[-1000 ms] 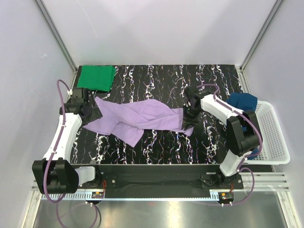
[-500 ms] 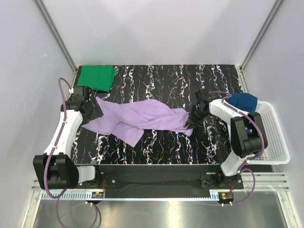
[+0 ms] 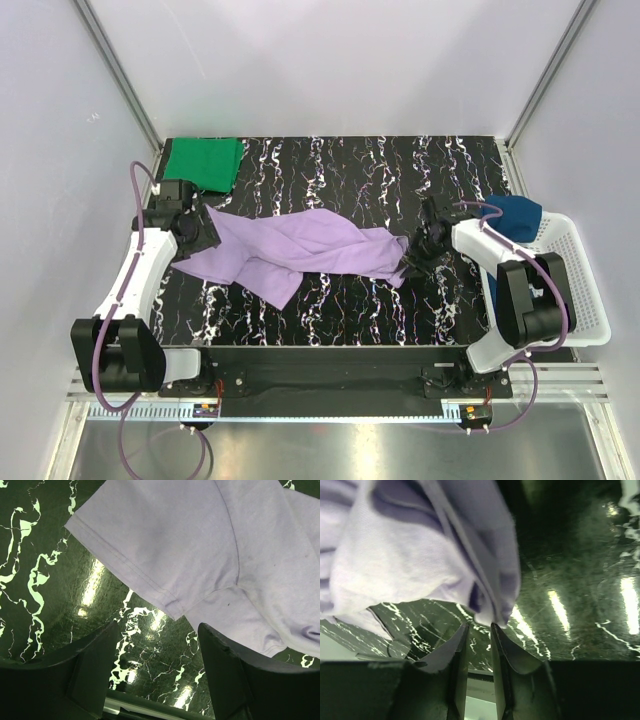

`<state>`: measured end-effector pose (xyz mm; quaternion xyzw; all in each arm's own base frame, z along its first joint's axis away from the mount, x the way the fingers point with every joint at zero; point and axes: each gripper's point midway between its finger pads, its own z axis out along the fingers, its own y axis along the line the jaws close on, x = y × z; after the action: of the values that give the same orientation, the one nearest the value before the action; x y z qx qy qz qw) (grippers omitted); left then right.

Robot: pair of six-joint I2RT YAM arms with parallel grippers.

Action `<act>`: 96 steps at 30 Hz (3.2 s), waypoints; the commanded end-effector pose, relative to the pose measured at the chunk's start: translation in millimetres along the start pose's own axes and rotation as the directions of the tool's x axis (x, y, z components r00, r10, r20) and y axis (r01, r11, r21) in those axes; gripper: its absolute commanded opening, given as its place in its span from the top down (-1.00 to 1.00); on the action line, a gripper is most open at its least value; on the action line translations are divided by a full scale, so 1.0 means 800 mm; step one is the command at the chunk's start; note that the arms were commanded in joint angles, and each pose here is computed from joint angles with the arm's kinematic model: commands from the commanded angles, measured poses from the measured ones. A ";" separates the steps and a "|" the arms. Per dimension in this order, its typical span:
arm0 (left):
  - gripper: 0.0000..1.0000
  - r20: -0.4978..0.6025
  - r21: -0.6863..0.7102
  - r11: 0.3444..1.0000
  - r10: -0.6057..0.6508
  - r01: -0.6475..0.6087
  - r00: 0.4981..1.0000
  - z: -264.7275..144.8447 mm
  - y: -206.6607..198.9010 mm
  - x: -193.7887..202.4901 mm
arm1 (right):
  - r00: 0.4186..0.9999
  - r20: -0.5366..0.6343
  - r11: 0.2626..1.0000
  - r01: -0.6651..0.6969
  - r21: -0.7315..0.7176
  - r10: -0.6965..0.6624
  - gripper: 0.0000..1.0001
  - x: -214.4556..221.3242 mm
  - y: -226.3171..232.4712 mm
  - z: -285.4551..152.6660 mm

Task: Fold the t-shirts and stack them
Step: Flatten the tshirt out

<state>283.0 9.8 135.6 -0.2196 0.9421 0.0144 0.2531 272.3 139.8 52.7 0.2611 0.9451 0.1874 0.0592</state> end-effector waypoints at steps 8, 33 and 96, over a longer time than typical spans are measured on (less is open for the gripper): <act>-0.40 0.069 0.043 0.998 0.044 -0.047 0.997 -0.017 -0.022 -0.029 | 0.999 0.042 0.998 -0.027 -0.060 0.030 0.39 -0.029 0.011 0.009; -0.40 0.064 0.040 0.998 0.046 -0.049 0.997 -0.017 -0.023 -0.030 | 0.999 -0.015 0.987 -0.039 -0.158 0.037 0.28 -0.019 0.039 0.004; -0.42 -0.012 0.039 0.972 -0.231 0.231 0.973 0.002 0.014 0.006 | 0.995 0.054 0.991 0.092 -0.102 -0.087 1.00 -0.055 0.032 -0.016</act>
<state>277.3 11.7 124.4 -0.2618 0.9360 -0.0009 0.2352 299.7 129.3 33.3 0.2563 0.9436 0.2015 0.0581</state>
